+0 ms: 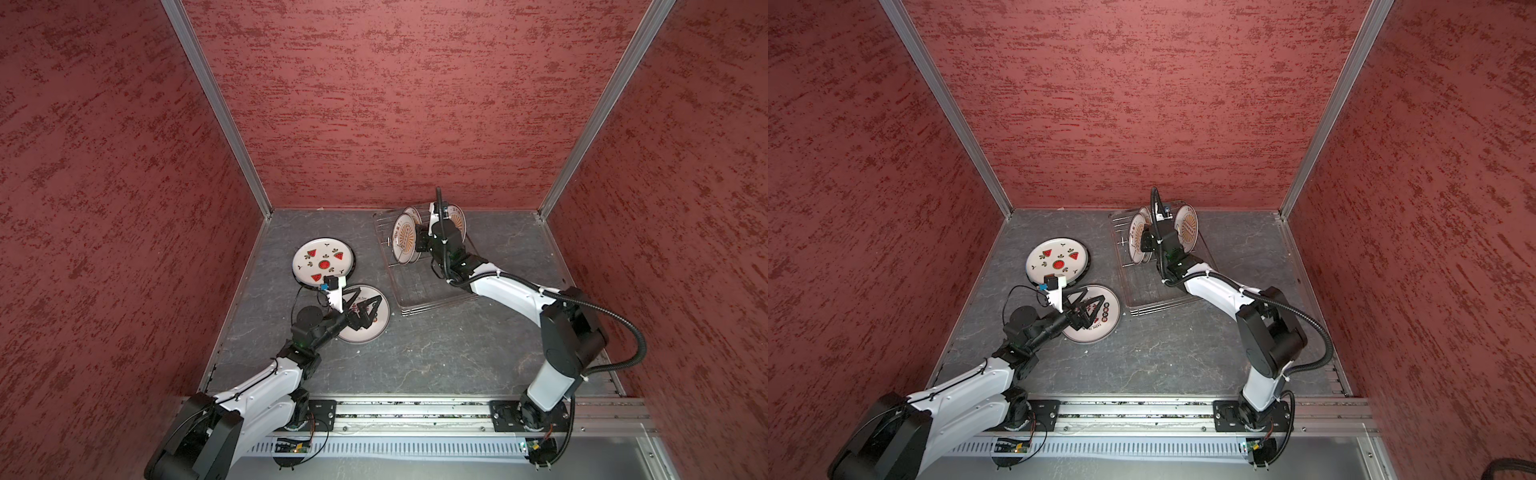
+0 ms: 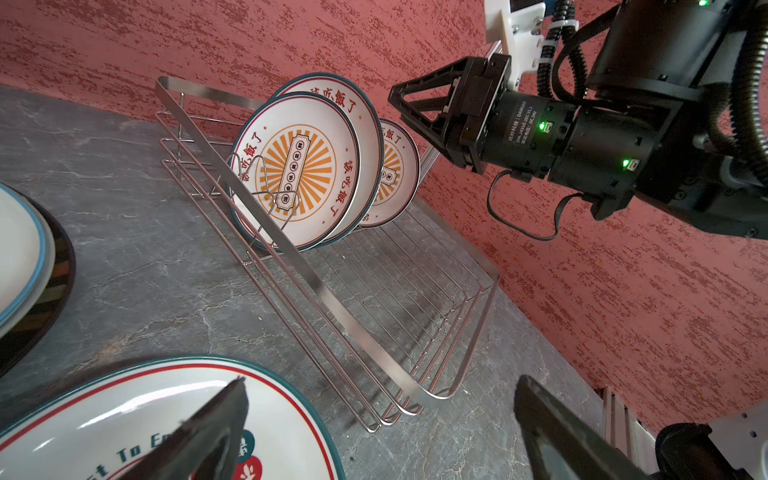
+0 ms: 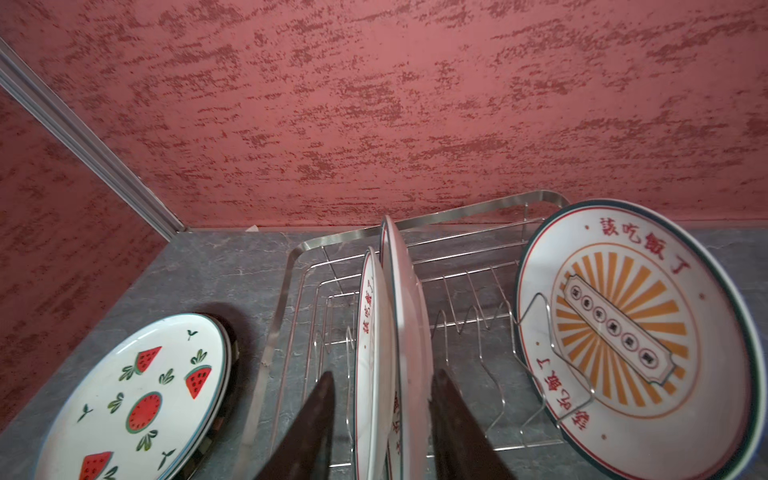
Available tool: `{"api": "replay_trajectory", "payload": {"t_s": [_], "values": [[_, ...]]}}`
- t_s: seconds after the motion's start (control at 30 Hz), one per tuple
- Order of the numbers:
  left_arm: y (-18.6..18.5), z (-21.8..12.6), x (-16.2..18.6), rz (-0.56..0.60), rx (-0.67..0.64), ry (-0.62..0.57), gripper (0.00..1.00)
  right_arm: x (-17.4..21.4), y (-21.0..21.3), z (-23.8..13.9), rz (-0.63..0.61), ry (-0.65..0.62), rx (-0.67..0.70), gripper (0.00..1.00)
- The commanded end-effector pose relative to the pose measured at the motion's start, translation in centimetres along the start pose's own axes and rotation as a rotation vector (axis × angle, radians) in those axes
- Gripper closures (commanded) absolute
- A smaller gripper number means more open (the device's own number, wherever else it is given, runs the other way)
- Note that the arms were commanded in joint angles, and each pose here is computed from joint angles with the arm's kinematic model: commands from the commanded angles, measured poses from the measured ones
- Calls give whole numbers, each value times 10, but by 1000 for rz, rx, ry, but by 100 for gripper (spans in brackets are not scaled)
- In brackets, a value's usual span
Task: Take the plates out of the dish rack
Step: 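Insert the right gripper between the rack plates toward the sunburst-print plate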
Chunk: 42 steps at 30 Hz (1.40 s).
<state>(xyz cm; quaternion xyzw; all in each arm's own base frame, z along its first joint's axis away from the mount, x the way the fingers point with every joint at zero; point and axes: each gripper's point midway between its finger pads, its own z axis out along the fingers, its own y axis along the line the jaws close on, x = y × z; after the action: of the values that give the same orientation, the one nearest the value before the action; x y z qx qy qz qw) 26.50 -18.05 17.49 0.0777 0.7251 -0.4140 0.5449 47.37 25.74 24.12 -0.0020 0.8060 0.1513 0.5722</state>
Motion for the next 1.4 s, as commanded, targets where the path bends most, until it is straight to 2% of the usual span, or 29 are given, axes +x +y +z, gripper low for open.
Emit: {"api": "replay_trajectory", "payload": {"t_s": [0.0,0.13,0.4,0.57,0.77,0.9,1.37], "values": [[-3,-1,0,22,18,-3,0,5,-13,10,-42,48,79,68],[-7,1,2,17,42,6,0,13,-10,18,-55,87,71,69],[-7,-1,1,11,37,4,1,24,-18,37,-70,118,148,74],[1,-5,-1,17,-13,-24,1,32,-23,42,-52,117,176,77],[-4,-9,-2,13,7,-31,0,36,-28,43,-57,99,222,79],[-5,-9,-4,13,6,-36,1,39,-27,46,-63,85,233,87],[-7,-10,-4,-6,14,-34,1,28,-14,34,-115,6,311,95]]}}
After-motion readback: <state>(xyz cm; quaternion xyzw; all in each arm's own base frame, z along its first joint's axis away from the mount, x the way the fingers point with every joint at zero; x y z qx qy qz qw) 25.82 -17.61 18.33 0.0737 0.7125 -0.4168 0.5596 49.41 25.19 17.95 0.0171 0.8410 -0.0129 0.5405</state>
